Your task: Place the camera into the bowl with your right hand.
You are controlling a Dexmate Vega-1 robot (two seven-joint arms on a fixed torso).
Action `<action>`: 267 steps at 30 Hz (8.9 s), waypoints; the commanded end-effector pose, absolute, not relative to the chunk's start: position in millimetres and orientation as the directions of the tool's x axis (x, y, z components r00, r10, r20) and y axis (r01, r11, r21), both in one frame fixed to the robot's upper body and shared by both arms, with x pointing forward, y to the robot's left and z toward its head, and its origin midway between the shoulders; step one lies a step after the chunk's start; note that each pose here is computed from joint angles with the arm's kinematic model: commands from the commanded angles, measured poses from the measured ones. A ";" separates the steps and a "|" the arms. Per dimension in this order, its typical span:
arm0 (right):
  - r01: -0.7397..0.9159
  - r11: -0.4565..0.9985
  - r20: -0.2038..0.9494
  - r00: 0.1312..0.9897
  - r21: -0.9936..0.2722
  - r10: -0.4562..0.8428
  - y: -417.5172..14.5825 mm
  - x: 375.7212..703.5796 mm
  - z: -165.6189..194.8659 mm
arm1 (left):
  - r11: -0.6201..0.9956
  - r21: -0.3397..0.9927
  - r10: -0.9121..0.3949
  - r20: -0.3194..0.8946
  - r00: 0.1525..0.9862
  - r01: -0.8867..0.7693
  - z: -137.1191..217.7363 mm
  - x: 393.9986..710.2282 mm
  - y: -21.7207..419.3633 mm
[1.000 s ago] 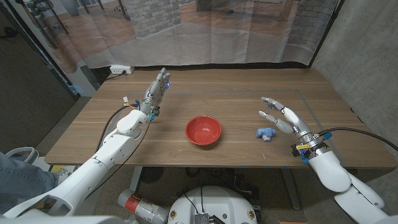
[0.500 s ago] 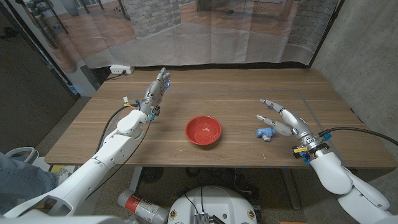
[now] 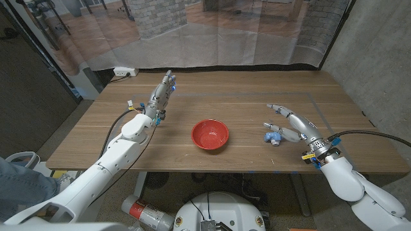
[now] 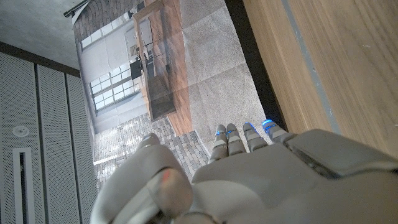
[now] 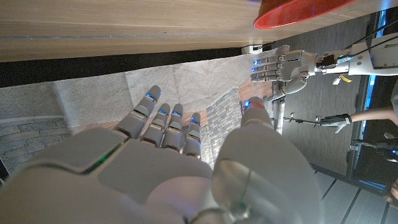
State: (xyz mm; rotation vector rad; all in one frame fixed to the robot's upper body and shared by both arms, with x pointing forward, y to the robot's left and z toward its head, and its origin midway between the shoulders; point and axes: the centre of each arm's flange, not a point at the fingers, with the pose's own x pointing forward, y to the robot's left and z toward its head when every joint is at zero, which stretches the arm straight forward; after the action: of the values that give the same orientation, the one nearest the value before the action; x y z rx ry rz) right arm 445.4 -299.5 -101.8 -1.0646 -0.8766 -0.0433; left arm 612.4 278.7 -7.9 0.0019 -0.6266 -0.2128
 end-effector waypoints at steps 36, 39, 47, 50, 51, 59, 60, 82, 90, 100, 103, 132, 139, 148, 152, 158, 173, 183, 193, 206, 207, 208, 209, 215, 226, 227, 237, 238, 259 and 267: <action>0.443 0.197 0.485 0.799 -0.875 0.357 -283.6 438.8 -93.8 | 0.981 0.054 -0.181 0.578 0.796 0.184 -7.5 613.3 282.3; 0.432 0.174 0.466 0.811 -0.885 0.355 -282.3 438.3 -93.0 | 0.982 0.054 -0.179 0.579 0.795 0.182 -6.9 612.3 282.7; 0.424 0.142 0.446 0.825 -0.895 0.348 -280.2 436.1 -90.5 | 0.983 0.055 -0.176 0.585 0.792 0.177 -4.2 609.8 284.8; 0.418 0.132 0.437 0.830 -0.899 0.346 -279.8 435.6 -89.9 | 0.983 0.052 -0.174 0.584 0.793 0.178 -5.0 609.9 285.1; 0.417 0.125 0.433 0.832 -0.900 0.346 -279.7 435.3 -89.6 | 0.983 0.052 -0.175 0.583 0.793 0.179 -5.6 610.0 285.2; 0.401 0.102 0.411 0.844 -0.910 0.343 -279.4 434.7 -88.5 | 0.983 0.045 -0.172 0.583 0.794 0.180 -10.1 609.6 285.7; 0.400 0.097 0.408 0.847 -0.911 0.341 -279.3 434.7 -88.6 | 0.983 0.044 -0.171 0.583 0.794 0.179 -10.4 609.3 285.9; 0.359 0.059 0.360 0.885 -0.931 0.295 -285.5 443.4 -96.6 | 0.983 0.048 -0.171 0.586 0.792 0.177 -9.7 605.9 287.7; 0.343 0.039 0.340 0.900 -0.939 0.273 -288.7 446.0 -99.1 | 0.983 0.060 -0.177 0.581 0.795 0.176 -9.6 605.8 286.9; 0.321 0.011 0.313 0.915 -0.947 0.255 -288.3 450.5 -103.1 | 0.982 0.049 -0.175 0.581 0.795 0.180 -11.2 606.3 287.8; 0.315 0.004 0.306 0.918 -0.949 0.252 -288.1 452.0 -104.3 | 0.983 0.049 -0.174 0.582 0.795 0.179 -11.2 606.2 288.2; 0.259 -0.003 0.252 0.944 -0.966 0.211 -293.3 467.7 -118.2 | 0.984 0.048 -0.170 0.566 0.806 0.174 -13.5 610.8 290.6; 0.256 -0.005 0.250 0.947 -0.967 0.204 -295.3 468.1 -120.9 | 0.984 0.050 -0.170 0.564 0.808 0.171 -12.1 611.7 290.9; 0.250 -0.004 0.244 0.949 -0.968 0.198 -297.2 468.9 -123.7 | 0.983 0.050 -0.173 0.556 0.813 0.175 -13.8 614.8 288.5; 0.249 0.000 0.244 0.951 -0.969 0.191 -298.2 470.6 -126.0 | 0.983 0.049 -0.172 0.555 0.814 0.174 -14.4 615.2 288.4; 0.266 -0.002 0.261 0.948 -0.964 0.185 -298.1 471.9 -127.6 | 0.984 0.047 -0.170 0.554 0.815 0.173 -16.0 614.8 288.3; 0.319 -0.018 0.312 0.936 -0.948 0.164 -297.4 473.6 -129.6 | 0.985 0.037 -0.160 0.553 0.817 0.168 -18.0 612.7 289.5; 0.325 -0.004 0.320 0.934 -0.946 0.157 -298.8 474.7 -130.6 | 0.985 0.041 -0.164 0.550 0.819 0.170 -17.0 613.6 286.0; 0.337 0.003 0.333 0.930 -0.941 0.157 -299.6 473.2 -128.2 | 0.984 0.041 -0.167 0.545 0.821 0.173 -17.5 615.8 284.8; 0.369 0.008 0.365 0.918 -0.930 0.154 -299.3 467.8 -117.6 | 0.984 0.041 -0.169 0.549 0.819 0.175 -14.5 617.7 285.0; 0.371 0.009 0.367 0.917 -0.929 0.154 -299.1 467.3 -116.6 | 0.984 0.041 -0.169 0.549 0.819 0.176 -14.3 618.1 285.1; 0.372 0.009 0.369 0.917 -0.928 0.154 -298.9 466.8 -115.6 | 0.984 0.040 -0.168 0.549 0.819 0.176 -14.1 618.4 285.2; 0.373 0.009 0.370 0.916 -0.928 0.156 -298.8 466.4 -114.9 | 0.984 0.040 -0.169 0.549 0.819 0.176 -13.9 618.7 285.3; 0.385 0.015 0.382 0.910 -0.923 0.157 -297.2 463.2 -107.8 | 0.983 0.040 -0.171 0.552 0.816 0.179 -11.3 620.4 285.6; 0.416 0.040 0.417 0.895 -0.908 0.162 -297.6 454.4 -95.6 | 0.982 0.050 -0.178 0.557 0.811 0.182 -6.0 621.3 283.5; 0.420 0.039 0.420 0.893 -0.907 0.163 -297.7 453.6 -94.4 | 0.982 0.050 -0.178 0.558 0.811 0.181 -5.9 621.4 283.3; 0.439 0.048 0.440 0.879 -0.897 0.186 -293.2 446.5 -83.3 | 0.982 0.050 -0.178 0.558 0.811 0.181 -5.6 622.2 283.4; 0.439 0.051 0.440 0.878 -0.897 0.188 -293.0 445.8 -82.2 | 0.982 0.051 -0.178 0.558 0.811 0.180 -5.5 622.2 283.5; 0.480 0.068 0.482 0.845 -0.874 0.230 -287.8 434.0 -65.2 | 0.983 0.058 -0.178 0.561 0.808 0.176 -3.3 618.5 281.9; 0.484 0.070 0.486 0.841 -0.872 0.240 -285.8 432.6 -64.0 | 0.983 0.061 -0.175 0.563 0.807 0.171 -2.4 616.1 282.4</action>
State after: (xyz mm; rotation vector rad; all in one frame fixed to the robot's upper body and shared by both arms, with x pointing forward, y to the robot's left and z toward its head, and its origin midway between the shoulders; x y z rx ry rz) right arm 436.1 -288.9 -67.8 -1.5164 -0.5773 -0.2071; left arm 618.6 281.7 -2.6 0.0027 -0.6035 -0.1910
